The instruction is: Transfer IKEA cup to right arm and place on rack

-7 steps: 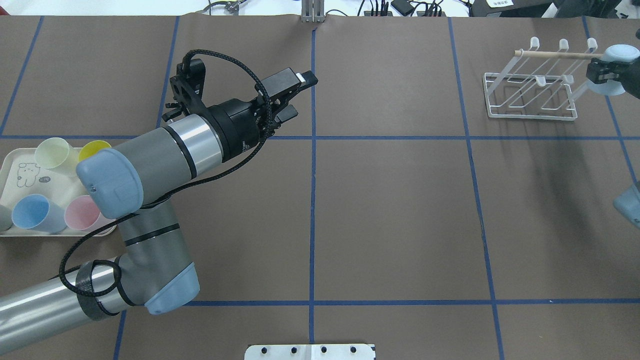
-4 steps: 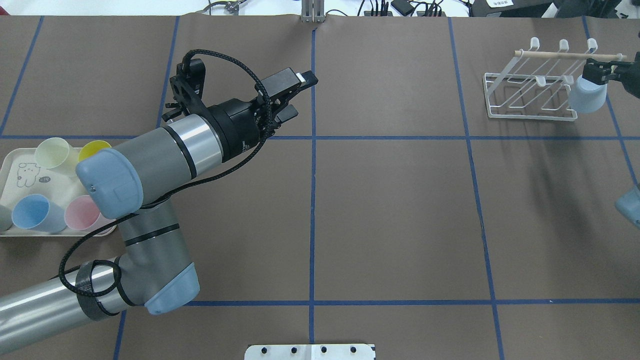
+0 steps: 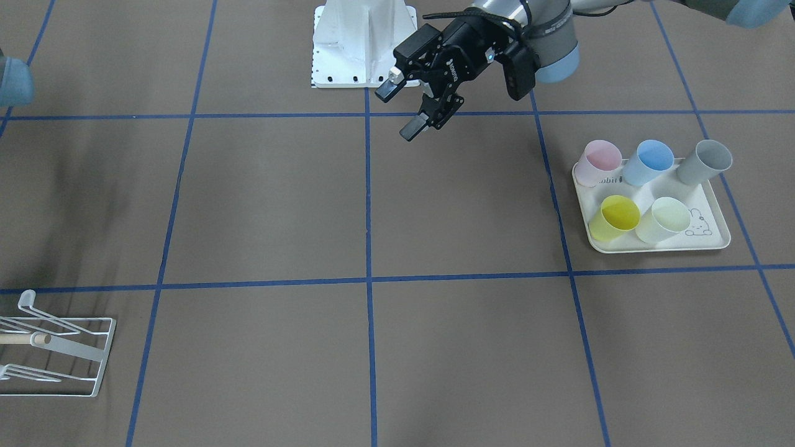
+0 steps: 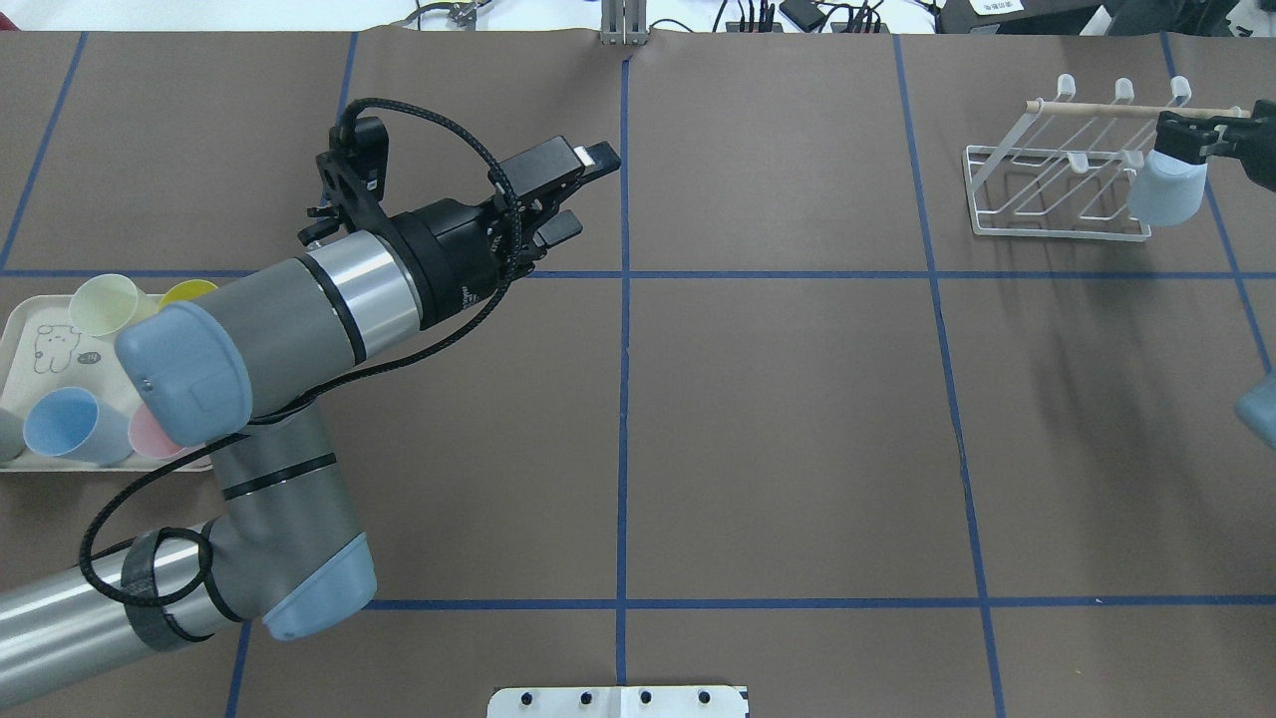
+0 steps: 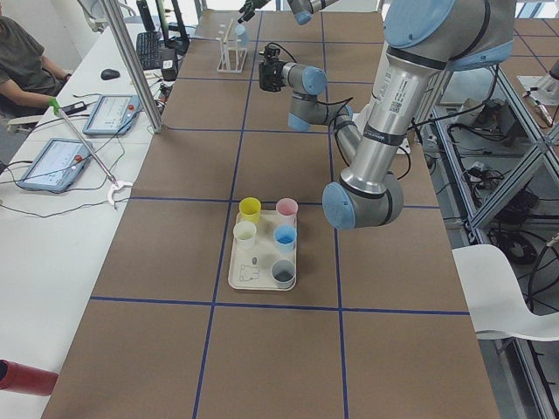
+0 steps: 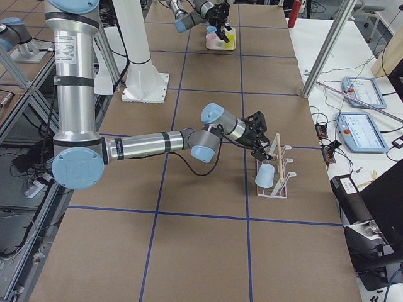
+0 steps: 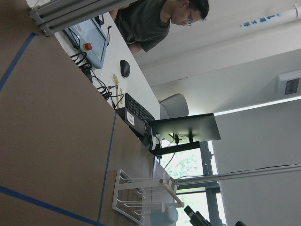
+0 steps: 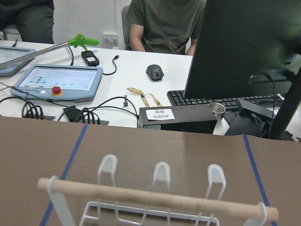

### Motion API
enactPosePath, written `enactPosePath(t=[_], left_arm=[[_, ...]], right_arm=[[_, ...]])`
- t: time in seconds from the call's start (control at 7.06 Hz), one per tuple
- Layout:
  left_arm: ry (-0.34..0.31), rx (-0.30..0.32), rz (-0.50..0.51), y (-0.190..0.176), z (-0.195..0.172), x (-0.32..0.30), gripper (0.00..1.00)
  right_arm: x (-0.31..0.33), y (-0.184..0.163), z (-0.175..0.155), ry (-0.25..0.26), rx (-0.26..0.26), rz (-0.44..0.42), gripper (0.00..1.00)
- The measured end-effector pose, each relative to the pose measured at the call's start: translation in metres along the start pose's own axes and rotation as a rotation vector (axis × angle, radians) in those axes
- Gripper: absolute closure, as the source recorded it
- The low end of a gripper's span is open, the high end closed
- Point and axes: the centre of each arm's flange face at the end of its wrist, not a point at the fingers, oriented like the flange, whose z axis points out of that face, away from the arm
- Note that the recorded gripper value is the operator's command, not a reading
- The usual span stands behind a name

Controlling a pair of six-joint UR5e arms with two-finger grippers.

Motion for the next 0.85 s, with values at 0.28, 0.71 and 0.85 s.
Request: enactPosePath(t=[0.28,0.71,0.85], left_arm=[[-0.089,-0.012,0.123,-0.010,-0.030,0.014,0.01],[-0.283,-0.043,0.391,-0.044,-0.064,0.009,0.00],[-0.356,-0.081,0.477,-0.068,-0.077,-0.002,0.00]], right_arm=[[-0.026,-0.011,-0.034,-0.107,-0.042,0.100,0.01],[-0.092,-0.051,-0.062,-0.283,-0.115,0.379,0.01],[-0.118,-0.068,-0.069,-0.350,-0.146,0.494,0.01]])
